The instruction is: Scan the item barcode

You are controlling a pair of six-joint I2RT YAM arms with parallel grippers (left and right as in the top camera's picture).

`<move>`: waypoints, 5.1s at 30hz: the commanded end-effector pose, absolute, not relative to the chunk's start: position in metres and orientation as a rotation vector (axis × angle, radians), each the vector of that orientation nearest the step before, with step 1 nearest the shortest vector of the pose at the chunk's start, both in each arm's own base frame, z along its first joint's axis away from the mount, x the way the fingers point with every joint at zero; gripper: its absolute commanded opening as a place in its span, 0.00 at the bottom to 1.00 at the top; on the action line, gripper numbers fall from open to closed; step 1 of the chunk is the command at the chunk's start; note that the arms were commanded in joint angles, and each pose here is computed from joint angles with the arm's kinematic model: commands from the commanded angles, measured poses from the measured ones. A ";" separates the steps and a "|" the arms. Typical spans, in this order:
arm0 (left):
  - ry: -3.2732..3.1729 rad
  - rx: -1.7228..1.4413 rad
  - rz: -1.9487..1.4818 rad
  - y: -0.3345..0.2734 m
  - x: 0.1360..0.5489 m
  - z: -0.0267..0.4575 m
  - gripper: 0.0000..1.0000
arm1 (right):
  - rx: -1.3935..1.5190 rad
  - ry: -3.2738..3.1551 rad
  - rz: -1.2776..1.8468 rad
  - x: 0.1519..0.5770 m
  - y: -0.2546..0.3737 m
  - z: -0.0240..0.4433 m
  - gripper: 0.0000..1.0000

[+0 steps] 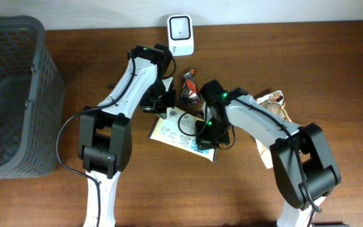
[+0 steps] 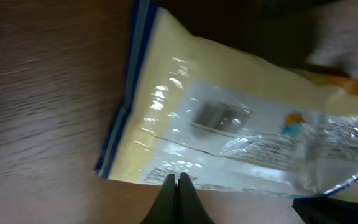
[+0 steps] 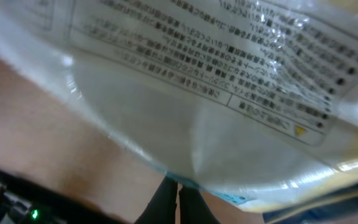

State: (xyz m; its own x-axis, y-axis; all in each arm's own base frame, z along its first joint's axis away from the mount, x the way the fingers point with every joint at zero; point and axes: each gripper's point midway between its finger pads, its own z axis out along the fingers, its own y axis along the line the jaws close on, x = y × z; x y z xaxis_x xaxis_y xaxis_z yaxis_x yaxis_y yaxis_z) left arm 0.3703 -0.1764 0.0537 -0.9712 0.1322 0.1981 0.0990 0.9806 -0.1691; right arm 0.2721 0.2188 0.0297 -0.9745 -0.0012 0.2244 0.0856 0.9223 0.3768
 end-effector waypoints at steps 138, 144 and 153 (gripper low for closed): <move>-2.894 0.220 0.043 -0.076 0.359 0.064 0.46 | -0.140 -3.392 0.158 0.349 0.166 0.134 0.04; -2.880 0.191 0.041 -0.075 0.355 0.067 0.45 | 0.042 -3.280 -0.207 0.334 0.249 0.095 0.04; -2.867 0.235 0.043 -0.063 0.352 0.072 0.46 | 0.208 -3.153 -0.691 0.332 0.290 0.134 0.99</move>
State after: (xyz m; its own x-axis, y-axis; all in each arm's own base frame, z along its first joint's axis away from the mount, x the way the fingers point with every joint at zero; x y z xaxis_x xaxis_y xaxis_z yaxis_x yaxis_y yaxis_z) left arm 0.3492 -0.0656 0.0544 -0.9396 -0.1622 0.3015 -0.1639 0.9863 0.0197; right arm 0.3301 0.2838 0.1026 -0.9920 -0.0662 -0.1071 -0.0958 0.9490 0.3003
